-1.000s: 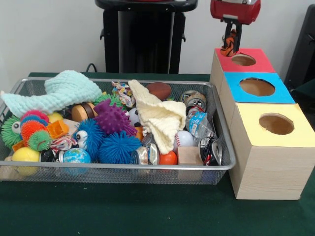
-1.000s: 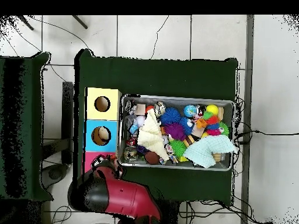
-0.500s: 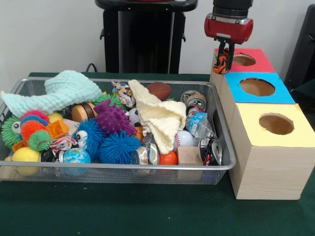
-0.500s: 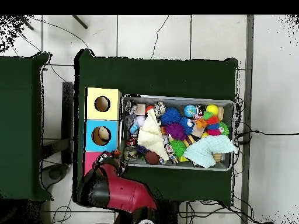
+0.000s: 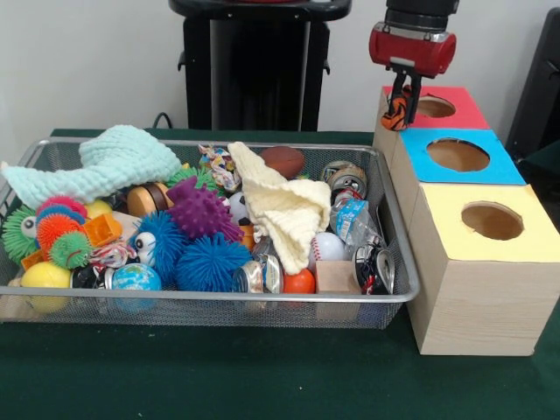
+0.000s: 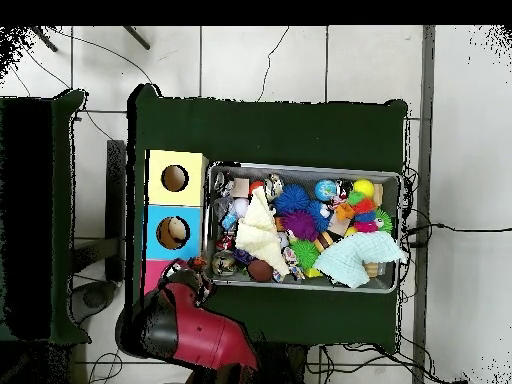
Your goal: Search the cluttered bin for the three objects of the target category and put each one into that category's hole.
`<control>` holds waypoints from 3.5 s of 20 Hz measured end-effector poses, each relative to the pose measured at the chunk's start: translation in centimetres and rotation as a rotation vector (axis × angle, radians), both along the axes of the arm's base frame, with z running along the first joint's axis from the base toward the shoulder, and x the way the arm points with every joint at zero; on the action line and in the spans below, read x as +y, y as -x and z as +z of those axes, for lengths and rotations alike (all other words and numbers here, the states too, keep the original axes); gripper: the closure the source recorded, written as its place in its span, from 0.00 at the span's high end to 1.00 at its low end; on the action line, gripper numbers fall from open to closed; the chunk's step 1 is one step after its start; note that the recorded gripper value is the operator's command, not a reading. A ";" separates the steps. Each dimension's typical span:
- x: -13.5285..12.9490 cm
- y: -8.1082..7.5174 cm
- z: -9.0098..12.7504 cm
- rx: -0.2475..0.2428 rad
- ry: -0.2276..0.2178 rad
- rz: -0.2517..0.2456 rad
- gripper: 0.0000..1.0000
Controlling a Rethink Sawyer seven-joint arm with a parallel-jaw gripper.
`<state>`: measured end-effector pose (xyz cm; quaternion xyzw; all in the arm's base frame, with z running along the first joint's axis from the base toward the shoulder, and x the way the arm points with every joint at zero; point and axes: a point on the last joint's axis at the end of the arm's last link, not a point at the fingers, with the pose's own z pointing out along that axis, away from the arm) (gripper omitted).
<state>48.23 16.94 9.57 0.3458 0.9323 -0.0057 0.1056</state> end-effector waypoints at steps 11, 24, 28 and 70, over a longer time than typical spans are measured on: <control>0.2 0.1 0.3 -0.004 0.003 -0.018 0.00; 4.0 4.5 4.0 0.116 -0.001 0.050 0.00; 3.9 4.5 4.6 0.123 -0.009 0.043 0.00; 5.1 2.2 1.7 -0.016 0.022 -0.001 0.00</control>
